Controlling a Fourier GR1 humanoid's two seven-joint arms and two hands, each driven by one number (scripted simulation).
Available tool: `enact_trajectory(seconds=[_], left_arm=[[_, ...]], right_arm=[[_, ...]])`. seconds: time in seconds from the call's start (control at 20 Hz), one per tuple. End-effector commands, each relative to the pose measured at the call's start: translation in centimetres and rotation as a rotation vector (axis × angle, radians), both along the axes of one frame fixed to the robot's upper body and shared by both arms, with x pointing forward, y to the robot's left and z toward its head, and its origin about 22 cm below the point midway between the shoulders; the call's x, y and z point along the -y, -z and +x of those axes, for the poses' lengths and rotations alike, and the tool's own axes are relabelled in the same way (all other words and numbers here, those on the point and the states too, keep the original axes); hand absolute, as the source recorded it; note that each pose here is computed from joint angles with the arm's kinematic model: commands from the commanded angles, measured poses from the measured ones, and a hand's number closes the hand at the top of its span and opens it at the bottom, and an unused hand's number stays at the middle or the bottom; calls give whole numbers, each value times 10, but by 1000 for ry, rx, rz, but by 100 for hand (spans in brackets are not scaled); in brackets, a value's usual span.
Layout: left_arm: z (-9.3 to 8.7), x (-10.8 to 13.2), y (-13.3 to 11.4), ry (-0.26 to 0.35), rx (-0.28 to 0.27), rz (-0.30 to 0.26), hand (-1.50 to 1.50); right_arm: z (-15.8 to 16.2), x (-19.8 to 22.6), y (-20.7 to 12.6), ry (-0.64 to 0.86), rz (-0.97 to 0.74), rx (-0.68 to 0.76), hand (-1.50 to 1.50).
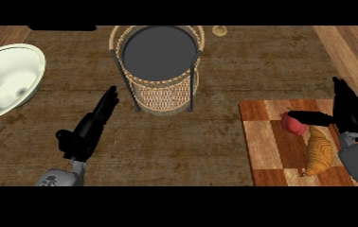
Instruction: Pick the croissant from the cutting board and place it in the tiered basket
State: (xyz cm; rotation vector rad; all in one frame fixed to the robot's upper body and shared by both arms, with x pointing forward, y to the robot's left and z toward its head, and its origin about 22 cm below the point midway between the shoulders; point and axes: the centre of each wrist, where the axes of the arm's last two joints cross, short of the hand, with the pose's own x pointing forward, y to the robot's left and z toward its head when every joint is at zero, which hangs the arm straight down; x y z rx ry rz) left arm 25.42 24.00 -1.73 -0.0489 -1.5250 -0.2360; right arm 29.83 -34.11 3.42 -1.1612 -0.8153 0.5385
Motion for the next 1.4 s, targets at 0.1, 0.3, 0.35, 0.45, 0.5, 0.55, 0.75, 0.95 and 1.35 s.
enact_trajectory(seconds=[0.1, 0.3, 0.35, 0.45, 0.5, 0.55, 0.75, 0.95, 1.35], left_arm=[[10, 7, -1, -1, -1, -13, 0], [20, -3, -7, -9, -3, -7, 0], [6, -5, 5, -2, -19, -10, 0], [7, -2, 6, 9, -23, -24, 0], [2, 9, 15, 0, -13, -26, 0], [16, 0, 4, -5, 2, -24, 0], [16, -4, 0, 1, 9, -29, 0], [13, -13, 1, -2, -3, -12, 0], [1, 7, 17, -1, 17, -11, 0]], right_arm=[[20, -53, -42, 33, -143, -327, -150], [13, -108, -75, 41, -143, -390, -150], [10, -97, -86, 76, -169, -396, -150], [11, -107, -77, 108, -142, -427, -150], [2, -111, -78, 102, -155, -413, -150], [1, -120, -77, 113, -157, -394, -150], [2, -110, -77, 204, -240, -353, -150], [1, -91, -47, 274, -253, -474, -150], [-21, -96, -22, 278, -161, -457, -150]])
